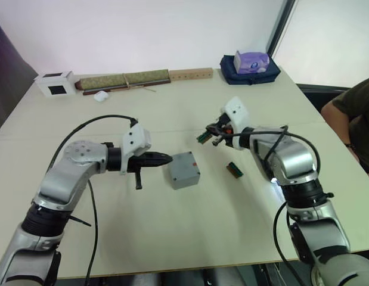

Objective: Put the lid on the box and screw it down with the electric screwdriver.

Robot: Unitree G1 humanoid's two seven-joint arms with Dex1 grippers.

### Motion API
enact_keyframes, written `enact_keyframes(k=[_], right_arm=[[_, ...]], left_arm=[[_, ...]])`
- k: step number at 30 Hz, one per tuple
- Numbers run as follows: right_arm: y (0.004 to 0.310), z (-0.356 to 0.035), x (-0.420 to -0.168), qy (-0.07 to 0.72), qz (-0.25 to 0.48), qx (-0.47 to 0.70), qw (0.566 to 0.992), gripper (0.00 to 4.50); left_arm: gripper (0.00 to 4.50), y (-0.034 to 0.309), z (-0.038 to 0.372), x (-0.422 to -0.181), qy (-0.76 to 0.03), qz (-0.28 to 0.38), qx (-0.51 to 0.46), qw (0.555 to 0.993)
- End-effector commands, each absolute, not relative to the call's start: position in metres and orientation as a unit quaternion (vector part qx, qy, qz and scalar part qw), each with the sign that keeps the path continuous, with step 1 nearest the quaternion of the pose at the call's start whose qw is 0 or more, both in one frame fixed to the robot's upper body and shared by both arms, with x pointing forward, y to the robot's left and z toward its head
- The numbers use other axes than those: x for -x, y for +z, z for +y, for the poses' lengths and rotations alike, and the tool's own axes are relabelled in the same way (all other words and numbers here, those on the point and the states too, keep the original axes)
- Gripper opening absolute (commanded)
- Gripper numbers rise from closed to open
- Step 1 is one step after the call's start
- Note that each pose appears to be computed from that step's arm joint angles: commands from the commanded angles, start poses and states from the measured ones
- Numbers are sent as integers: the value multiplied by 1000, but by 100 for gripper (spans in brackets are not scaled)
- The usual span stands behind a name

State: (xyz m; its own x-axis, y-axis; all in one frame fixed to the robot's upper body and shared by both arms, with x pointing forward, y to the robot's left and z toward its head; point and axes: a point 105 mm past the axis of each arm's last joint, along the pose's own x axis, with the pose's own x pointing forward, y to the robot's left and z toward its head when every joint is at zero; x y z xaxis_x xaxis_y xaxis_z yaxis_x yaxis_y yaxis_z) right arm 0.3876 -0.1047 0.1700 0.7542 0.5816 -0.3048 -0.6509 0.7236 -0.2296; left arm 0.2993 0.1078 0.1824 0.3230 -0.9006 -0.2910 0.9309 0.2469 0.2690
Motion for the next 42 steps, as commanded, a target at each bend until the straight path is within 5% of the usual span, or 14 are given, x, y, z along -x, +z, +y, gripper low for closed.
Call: enact_keyframes(k=[1,15,23,31,42], right_arm=[[163,-108,-390,332,102,171,922,2],[143,-121,-379,372,120,196,900,2],[169,-124,-378,370,94,173,908,2],[215,-75,-352,433,48,130,891,2],[188,-41,-332,469,76,132,870,2]], left_arm=[[0,194,107,-297,-580,17,-209,787],[0,195,106,-298,-581,14,-210,787],[0,195,107,-298,-581,14,-212,785],[0,194,110,-298,-578,17,-214,787],[0,193,113,-297,-574,21,-213,790]])
